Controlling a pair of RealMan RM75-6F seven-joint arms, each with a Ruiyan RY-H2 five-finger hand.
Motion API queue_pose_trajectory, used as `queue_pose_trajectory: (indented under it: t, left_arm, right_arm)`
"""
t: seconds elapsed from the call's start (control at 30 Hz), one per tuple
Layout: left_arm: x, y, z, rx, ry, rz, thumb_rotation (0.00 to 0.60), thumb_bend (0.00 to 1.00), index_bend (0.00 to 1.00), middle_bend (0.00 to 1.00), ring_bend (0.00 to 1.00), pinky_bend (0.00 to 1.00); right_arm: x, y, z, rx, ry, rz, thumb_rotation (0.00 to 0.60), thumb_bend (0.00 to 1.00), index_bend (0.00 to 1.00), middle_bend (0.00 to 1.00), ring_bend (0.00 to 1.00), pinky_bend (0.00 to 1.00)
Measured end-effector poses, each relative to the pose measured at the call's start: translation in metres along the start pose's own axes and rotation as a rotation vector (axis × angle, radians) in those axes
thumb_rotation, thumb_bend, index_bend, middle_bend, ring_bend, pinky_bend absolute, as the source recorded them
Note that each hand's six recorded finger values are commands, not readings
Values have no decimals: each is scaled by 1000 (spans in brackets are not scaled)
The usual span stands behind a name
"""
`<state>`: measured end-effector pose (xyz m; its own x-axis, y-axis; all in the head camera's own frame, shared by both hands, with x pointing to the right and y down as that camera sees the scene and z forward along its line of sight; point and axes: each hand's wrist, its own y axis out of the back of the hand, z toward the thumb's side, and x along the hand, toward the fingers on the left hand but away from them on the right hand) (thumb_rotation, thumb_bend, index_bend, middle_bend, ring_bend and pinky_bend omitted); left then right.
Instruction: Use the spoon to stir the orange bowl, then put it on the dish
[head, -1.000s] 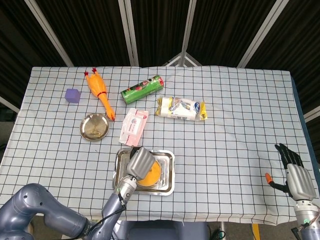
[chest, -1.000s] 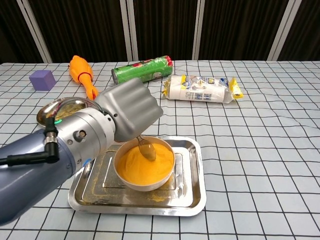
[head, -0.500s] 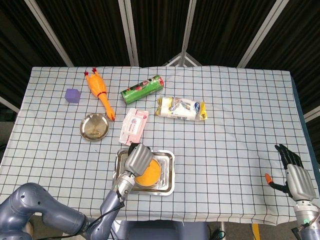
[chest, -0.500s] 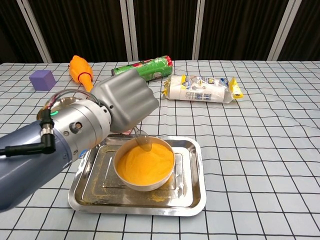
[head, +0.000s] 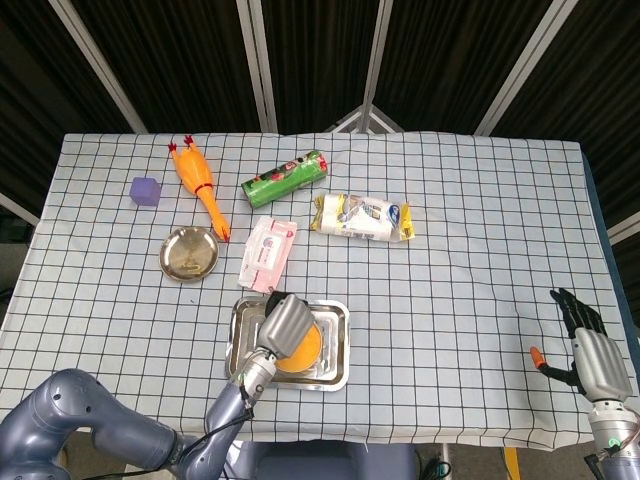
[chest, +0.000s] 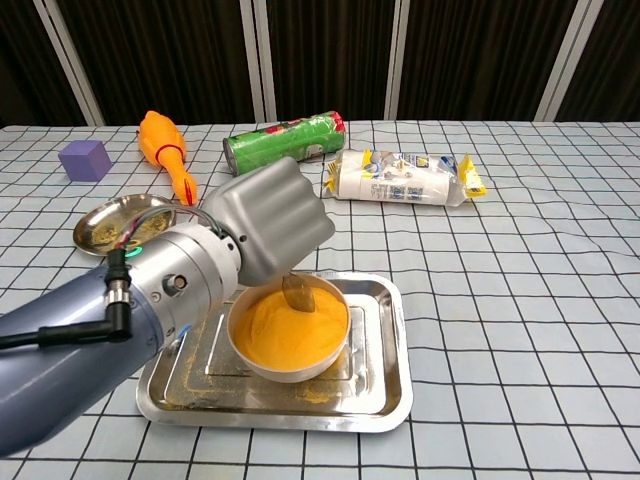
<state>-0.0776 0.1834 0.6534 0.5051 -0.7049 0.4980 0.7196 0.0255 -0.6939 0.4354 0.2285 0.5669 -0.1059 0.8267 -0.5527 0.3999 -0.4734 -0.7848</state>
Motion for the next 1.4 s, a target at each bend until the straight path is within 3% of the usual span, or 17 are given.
queue_pose_trajectory:
  t: [0.53,0.87,1.4]
  left_arm:
    - [-27,-6,-5,-13,-40,26,600,737,859,1000,995,976]
    - [-14,-10,-19,-18,18,37,600,737,860,1000,995,976]
    - [-3,-10,2,50,9,63,600,737,860,1000,995,976]
  right_arm:
    - [0,0,0,4,-2,-1,600,397,0,0,0,0]
    - [0,0,1,5,0,0,600,397,0,0,0,0]
    - [0,0,0,0,-2,4,600,397,0,0,0,0]
